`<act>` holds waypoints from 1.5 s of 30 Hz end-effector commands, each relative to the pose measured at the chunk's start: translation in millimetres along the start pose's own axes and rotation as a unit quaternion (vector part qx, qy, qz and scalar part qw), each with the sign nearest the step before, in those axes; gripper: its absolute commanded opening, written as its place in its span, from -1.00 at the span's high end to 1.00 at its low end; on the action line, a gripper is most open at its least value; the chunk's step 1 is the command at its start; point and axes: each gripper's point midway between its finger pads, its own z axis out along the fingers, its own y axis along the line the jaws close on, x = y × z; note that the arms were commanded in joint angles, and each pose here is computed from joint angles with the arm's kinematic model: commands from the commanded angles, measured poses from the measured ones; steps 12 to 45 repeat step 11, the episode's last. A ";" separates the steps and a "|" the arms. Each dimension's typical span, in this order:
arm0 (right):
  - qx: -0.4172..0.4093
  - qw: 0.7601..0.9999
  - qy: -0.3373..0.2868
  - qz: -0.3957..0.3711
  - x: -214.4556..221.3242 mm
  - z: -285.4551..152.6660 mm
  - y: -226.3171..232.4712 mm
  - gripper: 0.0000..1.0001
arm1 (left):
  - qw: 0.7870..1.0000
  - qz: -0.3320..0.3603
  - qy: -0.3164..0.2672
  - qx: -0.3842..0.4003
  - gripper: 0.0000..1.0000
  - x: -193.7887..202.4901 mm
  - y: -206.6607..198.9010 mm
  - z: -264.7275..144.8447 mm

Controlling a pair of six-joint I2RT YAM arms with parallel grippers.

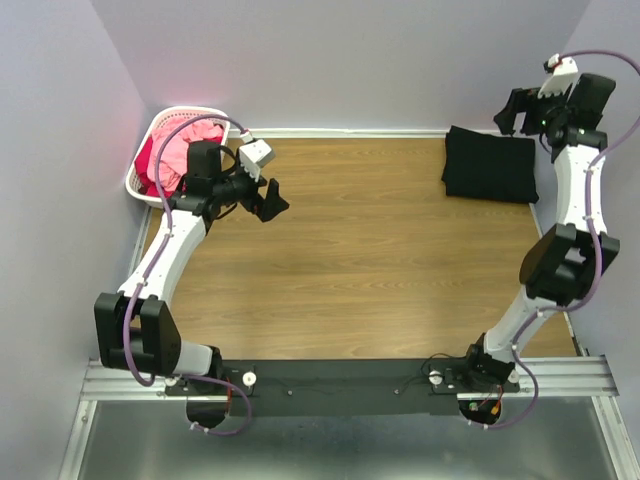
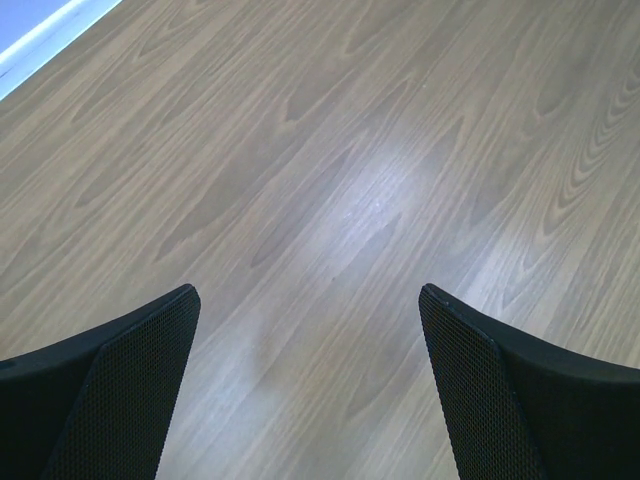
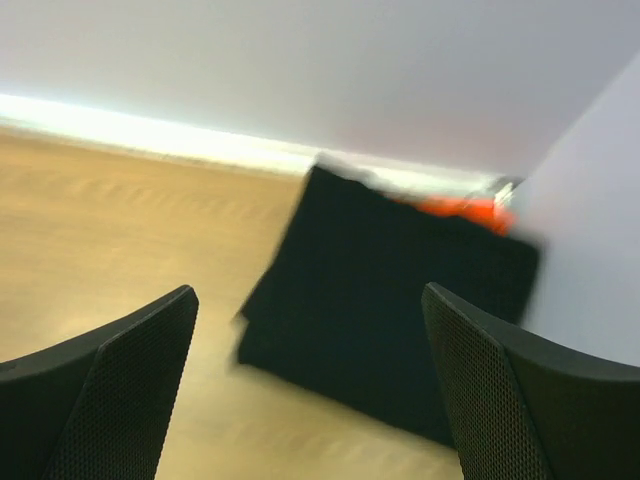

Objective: Fold and stack the t-shirts
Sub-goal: Reset both grippers

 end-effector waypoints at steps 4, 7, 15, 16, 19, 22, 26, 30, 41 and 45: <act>-0.112 0.975 0.130 0.139 103.0 -55.8 112.1 -1.00 | 0.998 -0.009 0.014 -0.061 -0.97 26.1 10.2 -25.7; -0.128 0.968 0.158 0.148 135.1 -80.6 141.7 -1.00 | 0.996 -0.004 0.021 -0.087 -0.97 33.2 12.7 -33.0; -0.135 0.964 0.171 0.151 154.8 -98.5 155.2 -1.00 | 0.994 0.005 0.008 -0.107 -0.97 27.0 10.5 -43.2; -0.135 0.964 0.171 0.151 154.8 -98.5 155.2 -1.00 | 0.994 0.005 0.008 -0.107 -0.97 27.0 10.5 -43.2; -0.135 0.964 0.171 0.151 154.8 -98.5 155.2 -1.00 | 0.994 0.005 0.008 -0.107 -0.97 27.0 10.5 -43.2; -0.135 0.964 0.171 0.151 154.8 -98.5 155.2 -1.00 | 0.994 0.005 0.008 -0.107 -0.97 27.0 10.5 -43.2; -0.135 0.964 0.171 0.151 154.8 -98.5 155.2 -1.00 | 0.994 0.005 0.008 -0.107 -0.97 27.0 10.5 -43.2; -0.135 0.964 0.171 0.151 154.8 -98.5 155.2 -1.00 | 0.994 0.005 0.008 -0.107 -0.97 27.0 10.5 -43.2; -0.135 0.964 0.171 0.151 154.8 -98.5 155.2 -1.00 | 0.994 0.005 0.008 -0.107 -0.97 27.0 10.5 -43.2; -0.135 0.964 0.171 0.151 154.8 -98.5 155.2 -1.00 | 0.994 0.005 0.008 -0.107 -0.97 27.0 10.5 -43.2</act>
